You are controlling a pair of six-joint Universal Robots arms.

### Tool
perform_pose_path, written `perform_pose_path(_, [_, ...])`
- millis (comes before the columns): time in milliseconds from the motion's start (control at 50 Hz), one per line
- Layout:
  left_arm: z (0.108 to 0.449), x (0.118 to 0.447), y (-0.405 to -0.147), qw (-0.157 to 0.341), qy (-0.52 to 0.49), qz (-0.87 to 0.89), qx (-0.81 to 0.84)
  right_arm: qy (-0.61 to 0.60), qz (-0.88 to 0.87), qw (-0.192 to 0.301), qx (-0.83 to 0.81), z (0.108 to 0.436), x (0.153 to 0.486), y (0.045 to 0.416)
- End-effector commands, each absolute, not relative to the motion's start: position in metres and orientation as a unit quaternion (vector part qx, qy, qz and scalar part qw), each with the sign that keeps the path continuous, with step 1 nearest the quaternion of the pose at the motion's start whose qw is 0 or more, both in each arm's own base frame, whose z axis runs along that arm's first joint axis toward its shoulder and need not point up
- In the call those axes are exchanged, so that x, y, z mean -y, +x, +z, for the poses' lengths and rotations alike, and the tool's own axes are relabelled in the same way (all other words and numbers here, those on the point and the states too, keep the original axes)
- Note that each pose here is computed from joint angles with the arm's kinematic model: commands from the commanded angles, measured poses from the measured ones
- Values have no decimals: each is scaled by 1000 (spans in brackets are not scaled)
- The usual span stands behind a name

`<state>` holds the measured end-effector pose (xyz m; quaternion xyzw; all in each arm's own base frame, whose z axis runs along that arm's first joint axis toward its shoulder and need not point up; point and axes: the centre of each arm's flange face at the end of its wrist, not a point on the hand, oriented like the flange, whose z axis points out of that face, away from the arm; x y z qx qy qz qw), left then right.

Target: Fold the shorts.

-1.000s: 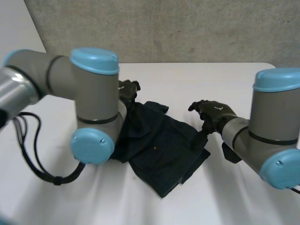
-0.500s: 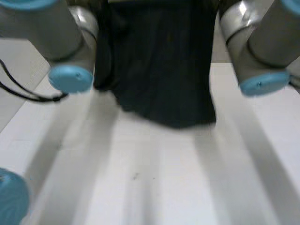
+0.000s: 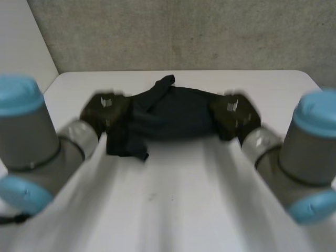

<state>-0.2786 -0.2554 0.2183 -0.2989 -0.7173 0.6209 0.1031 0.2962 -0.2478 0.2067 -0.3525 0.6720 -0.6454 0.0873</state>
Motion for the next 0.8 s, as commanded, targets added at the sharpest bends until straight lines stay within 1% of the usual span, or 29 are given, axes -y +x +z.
perform_pose_path(20, [176, 217, -264, 45, -381, 581, 718, -387, -610, 122, -681, 170, 224, 290])
perform_pose_path(80, [186, 212, -264, 36, -387, 594, 704, -381, -618, 123, -676, 178, 223, 289])
perform_pose_path(160, [208, 206, -262, 42, -354, 622, 697, -373, -639, 124, -662, 196, 219, 286])
perform_pose_path(200, [220, 203, -258, 52, -307, 635, 707, -370, -641, 126, -660, 199, 217, 286])
perform_pose_path(280, [228, 197, -253, 75, -233, 642, 726, -354, -647, 128, -663, 204, 217, 283])
perform_pose_path(320, [224, 196, -250, 80, -207, 636, 739, -335, -652, 122, -669, 208, 218, 280])
perform_pose_path(340, [218, 195, -247, 82, -182, 627, 753, -330, -653, 119, -671, 209, 219, 279])
perform_pose_path(420, [198, 194, -241, 74, -136, 598, 786, -312, -661, 104, -675, 214, 221, 275])
perform_pose_path(520, [177, 192, -242, 58, -125, 571, 809, -303, -669, 100, -671, 220, 220, 273])
perform_pose_path(620, [163, 200, -241, 30, -113, 559, 821, -301, -670, 99, -671, 222, 219, 271])
perform_pose_path(800, [136, 215, -240, 8, -113, 527, 842, -303, -672, 103, -667, 224, 217, 272])
